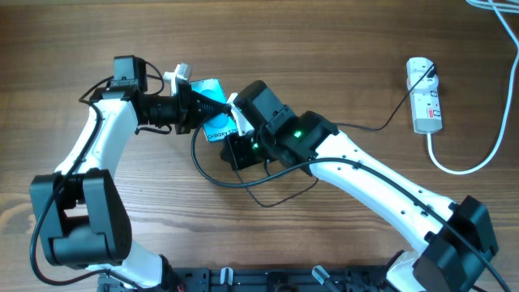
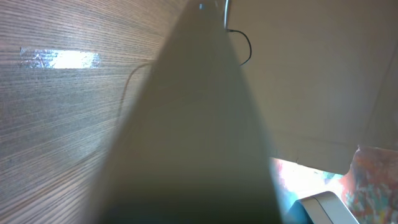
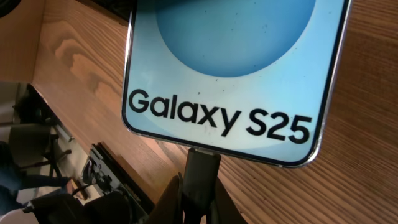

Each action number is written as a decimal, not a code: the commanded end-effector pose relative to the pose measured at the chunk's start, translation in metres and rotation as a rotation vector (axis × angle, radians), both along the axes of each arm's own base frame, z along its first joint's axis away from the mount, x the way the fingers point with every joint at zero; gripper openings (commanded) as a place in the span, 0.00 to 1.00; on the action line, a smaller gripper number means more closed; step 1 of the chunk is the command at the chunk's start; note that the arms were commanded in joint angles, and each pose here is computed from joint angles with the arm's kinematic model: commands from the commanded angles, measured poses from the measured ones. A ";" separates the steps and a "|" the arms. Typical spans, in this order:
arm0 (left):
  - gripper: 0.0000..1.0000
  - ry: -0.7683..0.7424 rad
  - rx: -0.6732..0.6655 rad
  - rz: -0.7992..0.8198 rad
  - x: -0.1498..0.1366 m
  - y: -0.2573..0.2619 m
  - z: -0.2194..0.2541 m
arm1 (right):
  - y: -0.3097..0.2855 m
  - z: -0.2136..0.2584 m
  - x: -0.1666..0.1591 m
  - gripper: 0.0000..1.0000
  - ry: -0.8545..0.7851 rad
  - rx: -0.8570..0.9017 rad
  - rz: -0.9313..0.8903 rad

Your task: Plug charger to phone and switch on socket

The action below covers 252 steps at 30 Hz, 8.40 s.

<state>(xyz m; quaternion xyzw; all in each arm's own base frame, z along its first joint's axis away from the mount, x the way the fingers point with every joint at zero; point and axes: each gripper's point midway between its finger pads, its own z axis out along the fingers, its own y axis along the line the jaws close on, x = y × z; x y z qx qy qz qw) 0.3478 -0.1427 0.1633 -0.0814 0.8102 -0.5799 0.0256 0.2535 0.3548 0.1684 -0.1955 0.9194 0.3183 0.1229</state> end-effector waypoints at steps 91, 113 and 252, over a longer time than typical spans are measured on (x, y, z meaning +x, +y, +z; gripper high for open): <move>0.46 0.096 0.701 0.034 0.018 -0.018 -0.168 | -0.120 -0.008 0.104 1.00 -0.212 -0.299 -0.333; 1.00 0.311 0.660 0.484 0.045 0.161 -0.165 | -0.120 -0.008 0.104 1.00 -0.212 -0.299 -0.333; 1.00 0.309 0.660 0.485 0.045 0.162 -0.165 | -0.567 -0.040 0.192 0.99 0.039 -0.476 -1.053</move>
